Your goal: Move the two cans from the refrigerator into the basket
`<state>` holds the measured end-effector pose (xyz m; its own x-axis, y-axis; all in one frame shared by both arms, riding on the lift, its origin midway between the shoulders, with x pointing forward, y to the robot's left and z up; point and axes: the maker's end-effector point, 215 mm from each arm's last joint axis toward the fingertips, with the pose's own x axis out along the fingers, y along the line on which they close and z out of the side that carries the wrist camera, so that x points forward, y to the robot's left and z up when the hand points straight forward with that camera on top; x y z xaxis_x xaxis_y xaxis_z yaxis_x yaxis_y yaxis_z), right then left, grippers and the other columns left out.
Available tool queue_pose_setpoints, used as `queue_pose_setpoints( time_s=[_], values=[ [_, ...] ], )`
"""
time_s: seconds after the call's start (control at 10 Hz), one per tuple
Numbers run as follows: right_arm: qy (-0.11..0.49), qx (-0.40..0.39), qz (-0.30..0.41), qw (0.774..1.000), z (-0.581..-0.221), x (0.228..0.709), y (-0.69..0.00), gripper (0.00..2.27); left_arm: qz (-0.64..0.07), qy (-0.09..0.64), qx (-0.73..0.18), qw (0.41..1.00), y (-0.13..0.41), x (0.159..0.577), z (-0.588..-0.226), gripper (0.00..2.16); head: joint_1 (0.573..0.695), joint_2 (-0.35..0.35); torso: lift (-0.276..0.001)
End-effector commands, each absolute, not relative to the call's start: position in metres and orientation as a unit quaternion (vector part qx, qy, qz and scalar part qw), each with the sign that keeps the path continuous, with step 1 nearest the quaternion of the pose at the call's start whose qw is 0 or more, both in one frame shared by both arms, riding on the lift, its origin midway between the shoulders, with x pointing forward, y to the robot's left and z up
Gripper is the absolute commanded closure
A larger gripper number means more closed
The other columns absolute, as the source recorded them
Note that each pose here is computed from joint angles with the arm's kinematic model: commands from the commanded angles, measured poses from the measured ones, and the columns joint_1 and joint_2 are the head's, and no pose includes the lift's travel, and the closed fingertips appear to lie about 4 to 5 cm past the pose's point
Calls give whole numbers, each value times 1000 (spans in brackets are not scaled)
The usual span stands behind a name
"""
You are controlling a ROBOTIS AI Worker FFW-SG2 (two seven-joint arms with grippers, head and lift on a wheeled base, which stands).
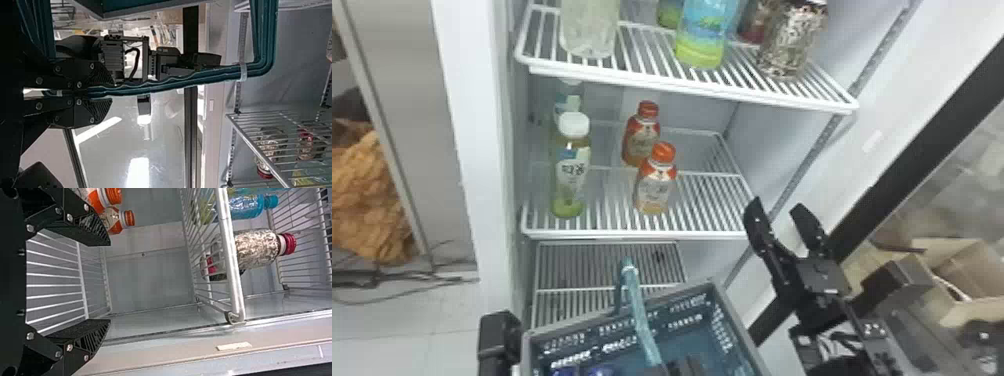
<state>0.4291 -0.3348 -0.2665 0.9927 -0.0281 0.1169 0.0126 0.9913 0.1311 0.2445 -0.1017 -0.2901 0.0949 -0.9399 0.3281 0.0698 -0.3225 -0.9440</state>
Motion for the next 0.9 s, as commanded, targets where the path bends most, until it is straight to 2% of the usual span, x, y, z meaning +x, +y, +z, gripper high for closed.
queue_pose_setpoints(
  time_s=[0.0, 0.8],
  values=[
    [-59, 66, -10, 996, -267, 429, -335, 354, -562, 370, -588, 450, -101, 245, -291, 1210, 695, -350, -266],
    [-70, 65, -8, 995, -259, 429, -334, 351, -562, 371, -587, 449, -103, 243, -290, 1208, 695, -350, -266]
  ],
)
